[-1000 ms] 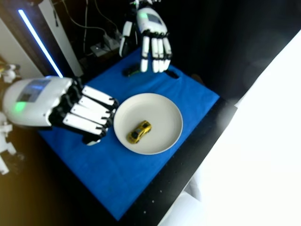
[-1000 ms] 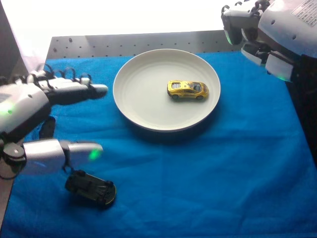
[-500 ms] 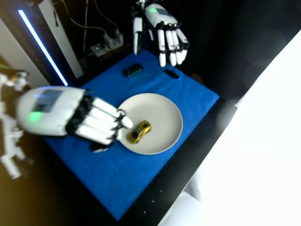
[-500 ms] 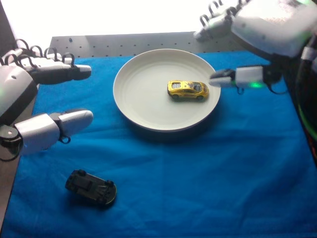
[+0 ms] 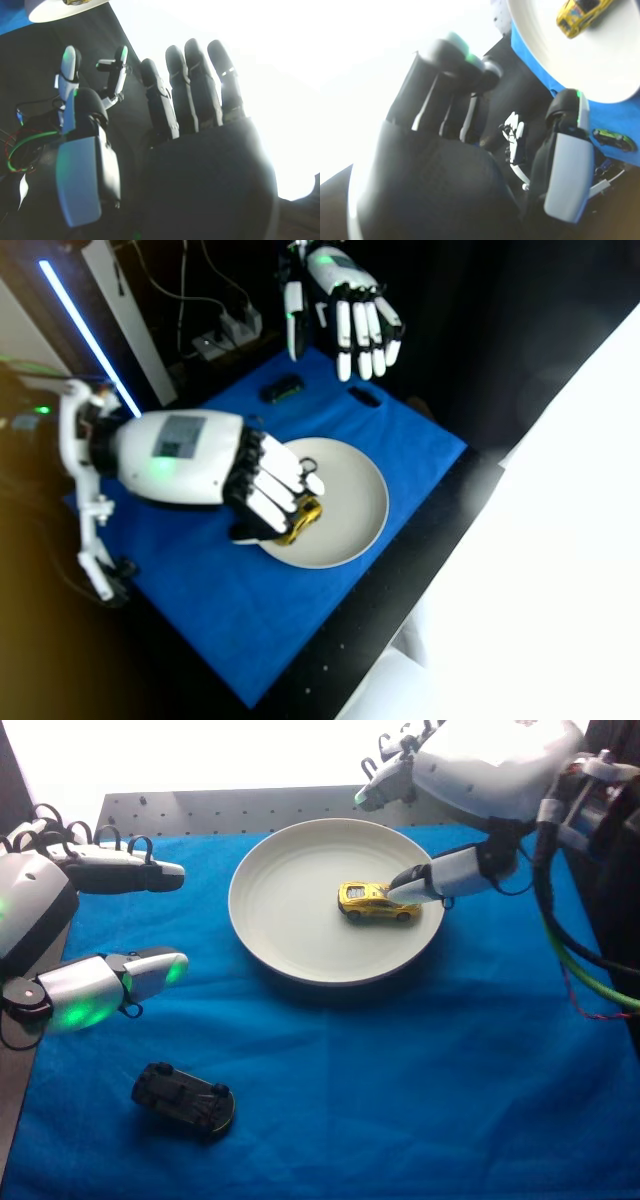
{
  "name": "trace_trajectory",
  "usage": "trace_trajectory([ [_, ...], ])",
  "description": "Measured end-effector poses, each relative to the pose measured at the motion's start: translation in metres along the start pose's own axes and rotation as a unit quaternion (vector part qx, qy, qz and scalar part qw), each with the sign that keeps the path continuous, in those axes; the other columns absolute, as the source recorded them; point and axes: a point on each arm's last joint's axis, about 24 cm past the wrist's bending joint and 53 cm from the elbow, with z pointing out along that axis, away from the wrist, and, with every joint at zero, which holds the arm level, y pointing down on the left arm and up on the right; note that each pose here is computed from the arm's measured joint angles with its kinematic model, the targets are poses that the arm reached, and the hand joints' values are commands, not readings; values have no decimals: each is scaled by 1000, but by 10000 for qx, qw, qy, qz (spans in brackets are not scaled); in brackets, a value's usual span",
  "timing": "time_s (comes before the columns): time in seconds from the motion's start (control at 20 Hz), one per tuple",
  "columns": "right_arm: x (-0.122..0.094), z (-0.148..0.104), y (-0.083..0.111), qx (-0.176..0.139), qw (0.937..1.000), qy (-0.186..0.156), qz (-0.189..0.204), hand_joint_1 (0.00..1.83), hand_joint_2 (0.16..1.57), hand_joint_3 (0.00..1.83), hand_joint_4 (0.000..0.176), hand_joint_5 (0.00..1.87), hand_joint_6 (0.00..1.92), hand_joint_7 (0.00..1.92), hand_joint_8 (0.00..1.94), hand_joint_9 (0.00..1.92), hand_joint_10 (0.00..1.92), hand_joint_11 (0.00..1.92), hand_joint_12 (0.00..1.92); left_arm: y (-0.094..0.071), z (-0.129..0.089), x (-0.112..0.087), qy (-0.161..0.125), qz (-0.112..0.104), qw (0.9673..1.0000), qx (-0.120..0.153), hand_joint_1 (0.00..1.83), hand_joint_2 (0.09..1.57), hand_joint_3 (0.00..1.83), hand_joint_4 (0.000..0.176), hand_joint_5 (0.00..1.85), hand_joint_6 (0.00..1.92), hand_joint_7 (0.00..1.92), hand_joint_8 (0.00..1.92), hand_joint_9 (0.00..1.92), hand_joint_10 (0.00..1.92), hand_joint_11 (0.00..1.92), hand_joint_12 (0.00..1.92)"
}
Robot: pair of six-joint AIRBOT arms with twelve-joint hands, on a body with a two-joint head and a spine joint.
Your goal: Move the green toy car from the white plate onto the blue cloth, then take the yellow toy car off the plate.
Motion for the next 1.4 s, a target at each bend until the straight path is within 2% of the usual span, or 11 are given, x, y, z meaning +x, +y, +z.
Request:
trace_trajectory([
  [0.1, 10, 8, 1, 15, 9999, 145, 11, 896, 901, 3, 0, 729, 34, 477, 1098, 354, 1535, 318, 1921, 0, 0, -1, -20, -1, 10000, 5, 668, 1110, 0, 85, 706, 6, 570, 9, 456, 9, 0, 1097],
  [0.2, 16, 11, 0, 40, 9997, 230, 17, 940, 911, 1, 0, 700, 15, 472, 710, 294, 1180, 119, 1836, -1, 0, -2, -45, -3, 10000, 13, 655, 1109, 0, 76, 717, 8, 581, 7, 479, 14, 0, 1157],
  [0.3, 19, 14, -2, 67, 9996, 284, 7, 937, 886, 0, 0, 740, 28, 535, 993, 461, 1420, 376, 1867, -1, 0, -3, -68, -6, 10000, 17, 681, 1110, 0, 79, 718, 6, 560, 2, 459, 4, 0, 1105],
  [0.55, 31, 22, -9, 167, 9988, 465, -3, 930, 894, 1, 0, 797, 57, 499, 1517, 558, 1780, 622, 1921, -2, 0, -4, -84, -8, 10000, 33, 681, 1102, 0, 84, 739, 7, 565, 2, 479, 9, 0, 1202],
  [0.65, 36, 24, -11, 203, 9984, 533, 10, 934, 897, 1, 0, 784, 63, 483, 1240, 487, 1532, 473, 1868, -2, 0, -4, -96, -9, 9999, 30, 670, 1105, 1, 80, 734, 4, 566, 3, 494, 14, 0, 1214],
  [0.75, 38, 25, -13, 227, 9982, 563, 10, 967, 909, 3, 0, 786, 59, 544, 1446, 596, 1741, 664, 1919, -2, -1, -4, -96, -23, 9999, 31, 661, 1105, 0, 100, 741, 6, 576, 6, 501, 14, 0, 1166],
  [0.9, 41, 27, -16, 269, 9977, 620, 17, 965, 931, 2, 0, 778, 32, 499, 1061, 460, 1420, 410, 1848, -3, -1, -4, -92, -27, 9999, 41, 654, 1100, 0, 99, 753, 7, 596, 8, 517, 15, 0, 1157],
  [1.0, 43, 28, -16, 287, 9975, 638, 48, 980, 933, 0, 0, 800, 31, 549, 1091, 518, 1463, 482, 1869, -3, -1, -3, -90, -27, 9999, 40, 703, 1103, 0, 100, 760, 9, 584, 1, 503, 7, 0, 1161],
  [1.15, 48, 32, -14, 279, 9973, 673, 76, 965, 919, 0, 0, 802, 18, 572, 784, 456, 1195, 326, 1755, -3, -1, -4, -92, -27, 9999, 41, 674, 1102, 0, 94, 754, 5, 594, 4, 511, 8, 0, 1170],
  [1.3, 52, 34, -13, 281, 9969, 729, 82, 960, 914, 0, 0, 783, 3, 566, 860, 462, 1265, 377, 1800, -3, -1, -4, -98, -31, 9999, 35, 625, 1100, 0, 127, 751, 2, 589, 0, 495, 1, 0, 1140],
  [1.4, 53, 35, -14, 291, 9968, 743, 80, 960, 911, 0, 0, 805, 7, 618, 680, 487, 1125, 345, 1718, -3, -1, -4, -97, -35, 9999, 34, 599, 1108, 2, 116, 728, 0, 561, 0, 465, 0, 0, 1088],
])
